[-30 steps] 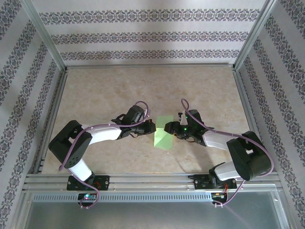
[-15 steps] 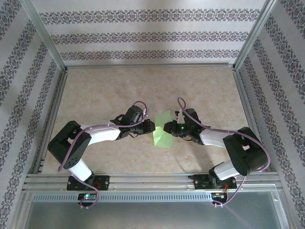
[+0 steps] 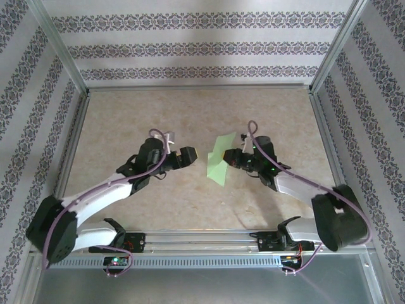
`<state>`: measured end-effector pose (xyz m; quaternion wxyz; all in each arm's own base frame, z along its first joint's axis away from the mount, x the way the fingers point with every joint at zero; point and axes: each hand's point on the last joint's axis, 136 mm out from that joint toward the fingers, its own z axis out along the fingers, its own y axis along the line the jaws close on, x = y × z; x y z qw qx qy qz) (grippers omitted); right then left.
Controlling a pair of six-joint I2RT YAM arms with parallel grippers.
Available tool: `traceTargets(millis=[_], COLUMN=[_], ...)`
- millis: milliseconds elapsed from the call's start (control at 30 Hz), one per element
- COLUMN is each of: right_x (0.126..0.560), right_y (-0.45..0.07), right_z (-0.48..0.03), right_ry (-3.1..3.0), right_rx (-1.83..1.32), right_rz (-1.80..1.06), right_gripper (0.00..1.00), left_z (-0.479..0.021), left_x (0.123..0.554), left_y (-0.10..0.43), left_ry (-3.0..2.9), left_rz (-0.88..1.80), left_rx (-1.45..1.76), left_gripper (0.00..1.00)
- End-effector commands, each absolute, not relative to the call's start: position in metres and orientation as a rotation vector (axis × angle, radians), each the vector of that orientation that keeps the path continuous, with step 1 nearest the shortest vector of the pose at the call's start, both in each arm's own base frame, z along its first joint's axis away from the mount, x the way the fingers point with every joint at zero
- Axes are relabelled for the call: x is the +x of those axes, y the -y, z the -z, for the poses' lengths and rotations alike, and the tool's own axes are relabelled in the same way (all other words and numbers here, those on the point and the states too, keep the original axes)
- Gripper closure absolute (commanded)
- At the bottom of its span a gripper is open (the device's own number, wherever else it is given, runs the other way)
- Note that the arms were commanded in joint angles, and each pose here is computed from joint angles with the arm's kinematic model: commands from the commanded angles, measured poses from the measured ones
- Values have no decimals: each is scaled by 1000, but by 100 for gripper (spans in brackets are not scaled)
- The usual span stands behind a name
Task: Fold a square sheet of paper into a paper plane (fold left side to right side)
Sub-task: Turn over the paper at the center of the table.
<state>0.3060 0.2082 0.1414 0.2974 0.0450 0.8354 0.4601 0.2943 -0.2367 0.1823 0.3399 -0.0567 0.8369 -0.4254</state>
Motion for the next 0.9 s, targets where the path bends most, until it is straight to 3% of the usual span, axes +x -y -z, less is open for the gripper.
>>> traceTargets(millis=[0,300,600,767,867], right_x=[321,301,286,288,291], right_y=[-196,-201,-234,-237,-236], right_z=[-207,-330,-352,-348,-340], right_ry=[-2005,-1671,-1629,-1639,-1655], right_rx=[63,-100,-209,-200,-178], right_rz=[-1220,-1376,-1442,-1442,-1431], right_gripper=[100,100,100,100,100], left_z=[-235,-321,-339,-344,-342], left_x=[301,296,298,296,296], left_y=[223,259,306,311,311], left_ry=[-1933,-1703,-1635,-1615,-1623], left_rz=[1209,1549,1742,1771,1763], left_rx=[-205,-26,96,113,114], left_gripper=[0,0,0,8,23])
